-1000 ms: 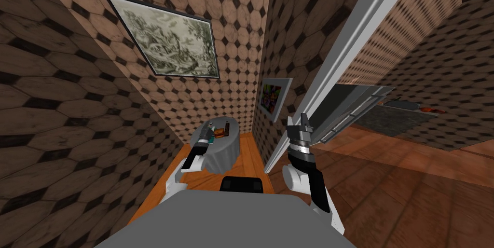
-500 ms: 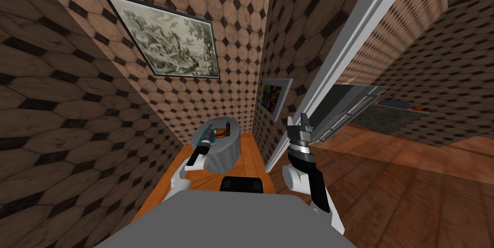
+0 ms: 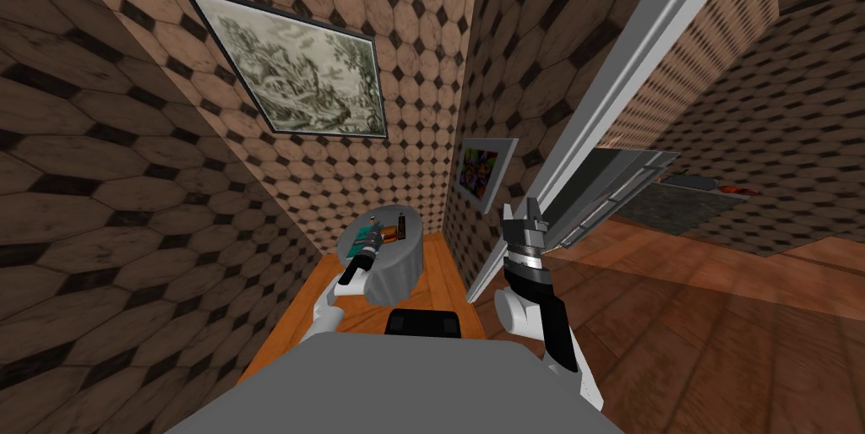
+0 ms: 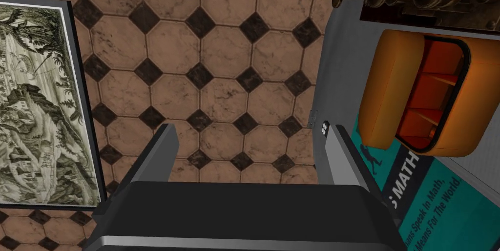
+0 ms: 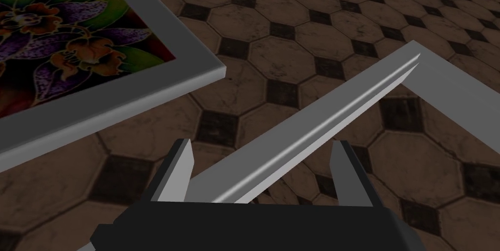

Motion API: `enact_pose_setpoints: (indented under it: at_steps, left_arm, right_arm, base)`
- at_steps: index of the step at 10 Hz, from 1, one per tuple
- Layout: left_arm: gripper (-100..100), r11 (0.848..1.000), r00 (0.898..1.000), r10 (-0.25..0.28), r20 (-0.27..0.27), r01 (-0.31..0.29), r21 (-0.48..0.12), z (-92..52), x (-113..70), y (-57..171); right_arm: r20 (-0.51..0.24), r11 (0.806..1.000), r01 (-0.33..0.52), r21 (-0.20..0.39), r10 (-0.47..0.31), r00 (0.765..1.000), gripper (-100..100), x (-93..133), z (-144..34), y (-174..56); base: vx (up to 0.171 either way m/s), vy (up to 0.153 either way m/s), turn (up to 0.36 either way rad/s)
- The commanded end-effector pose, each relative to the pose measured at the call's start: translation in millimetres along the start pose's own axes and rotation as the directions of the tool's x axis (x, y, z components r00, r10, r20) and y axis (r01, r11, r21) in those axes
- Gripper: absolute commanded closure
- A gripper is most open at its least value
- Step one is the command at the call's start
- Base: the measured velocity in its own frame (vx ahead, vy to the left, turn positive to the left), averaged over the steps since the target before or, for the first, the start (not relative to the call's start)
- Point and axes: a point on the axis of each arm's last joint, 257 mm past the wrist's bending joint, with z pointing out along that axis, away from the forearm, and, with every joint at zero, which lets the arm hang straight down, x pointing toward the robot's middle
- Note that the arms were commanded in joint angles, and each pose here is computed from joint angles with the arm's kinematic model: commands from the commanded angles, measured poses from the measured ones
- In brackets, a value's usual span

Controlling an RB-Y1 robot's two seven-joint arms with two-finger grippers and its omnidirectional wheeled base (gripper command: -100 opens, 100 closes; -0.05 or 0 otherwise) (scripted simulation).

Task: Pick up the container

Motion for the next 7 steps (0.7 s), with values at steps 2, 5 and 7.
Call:
enact_pose_setpoints:
  at_steps: [2, 5, 7]
  left_arm:
    - [-100, 0.997, 1.0, -0.004, -0.011, 0.003, -0.079, 9.8, 11.5, 28]
    - [-100, 0.983, 1.0, -0.005, -0.027, 0.0, -0.186, 14.2, 28.1, 67]
    - [-100, 0.971, 0.999, -0.002, -0.039, -0.008, -0.241, 15.8, 37.7, 87]
  right_arm:
    - [0.0, 1.0, 0.0, 0.0, 0.0, 1.0, 0, 0, 0.0, 0]
    - [0.0, 1.0, 0.0, 0.0, 0.0, 1.0, 0, 0, 0.0, 0]
    - [0.0, 1.0, 0.0, 0.0, 0.0, 1.0, 0, 0, 0.0, 0]
  base:
    - [0.022, 0.048, 0.008]
    - [0.032, 0.07, 0.011]
    - [0.038, 0.056, 0.011]
